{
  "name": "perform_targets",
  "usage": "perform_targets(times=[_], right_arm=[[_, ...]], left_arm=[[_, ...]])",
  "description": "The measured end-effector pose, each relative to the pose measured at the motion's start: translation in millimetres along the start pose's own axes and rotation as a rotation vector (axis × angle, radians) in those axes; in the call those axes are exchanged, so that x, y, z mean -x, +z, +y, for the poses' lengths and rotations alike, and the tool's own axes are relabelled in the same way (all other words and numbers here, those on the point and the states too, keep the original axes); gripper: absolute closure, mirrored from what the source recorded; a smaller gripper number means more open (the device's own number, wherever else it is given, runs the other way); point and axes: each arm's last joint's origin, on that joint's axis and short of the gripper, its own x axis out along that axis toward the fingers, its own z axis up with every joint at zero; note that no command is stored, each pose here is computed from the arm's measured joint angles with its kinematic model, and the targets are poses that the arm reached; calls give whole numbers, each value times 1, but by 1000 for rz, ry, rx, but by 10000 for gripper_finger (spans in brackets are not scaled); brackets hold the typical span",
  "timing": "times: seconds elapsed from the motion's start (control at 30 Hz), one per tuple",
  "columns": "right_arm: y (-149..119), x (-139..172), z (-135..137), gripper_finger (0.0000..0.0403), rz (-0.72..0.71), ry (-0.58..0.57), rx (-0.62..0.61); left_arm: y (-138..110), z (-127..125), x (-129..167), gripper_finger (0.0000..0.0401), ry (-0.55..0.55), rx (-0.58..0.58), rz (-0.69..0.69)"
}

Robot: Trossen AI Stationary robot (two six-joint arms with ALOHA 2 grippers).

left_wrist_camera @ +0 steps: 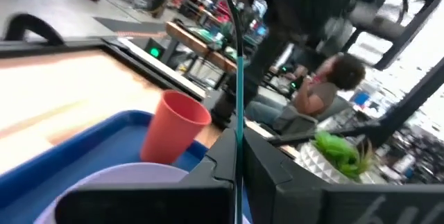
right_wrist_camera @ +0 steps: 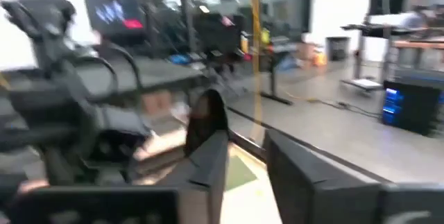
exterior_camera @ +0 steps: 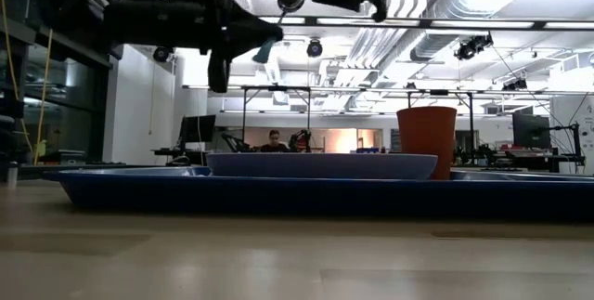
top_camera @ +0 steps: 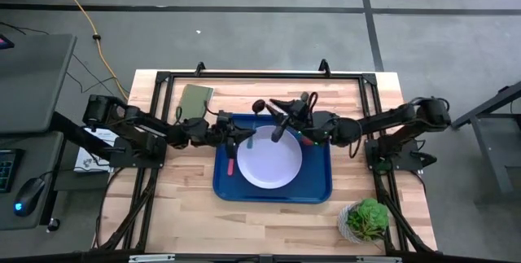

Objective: Pick and place plate/cup/fork/spoon on tray
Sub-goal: Put the blue spoon on the blue serving tray to the left of the red fork

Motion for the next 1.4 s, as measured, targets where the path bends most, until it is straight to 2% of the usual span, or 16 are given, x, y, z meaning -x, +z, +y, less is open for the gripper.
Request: perform_targets(times=[0.23,0.47,0.6,0.7,0.77,0.93,1.03,1.13,1.27,1.4], right_arm=[[0,14,-1,216,98,-88,110],[-6,25,-2,183,198,-130,197],[-12,34,-5,182,293,-133,200],[-15,38,-5,183,321,-136,182],[-15,39,-4,182,322,-130,167],[-15,39,-4,182,321,-126,141],[-16,39,-3,182,335,-107,141],[-18,40,-4,182,352,-110,130],[-18,40,-4,182,356,-112,126],[-18,40,-4,182,354,-114,115]], left_arm=[[10,4,24,401,41,8,-79],[8,14,68,401,87,49,-140],[-9,26,91,401,180,131,-83],[-28,31,97,401,287,199,55],[-36,25,95,401,326,223,126],[-46,-3,84,401,354,200,219],[-53,-15,88,401,427,222,247],[-66,-23,101,401,499,319,270],[-79,-38,118,401,504,511,226],[-84,-54,119,401,490,571,150]])
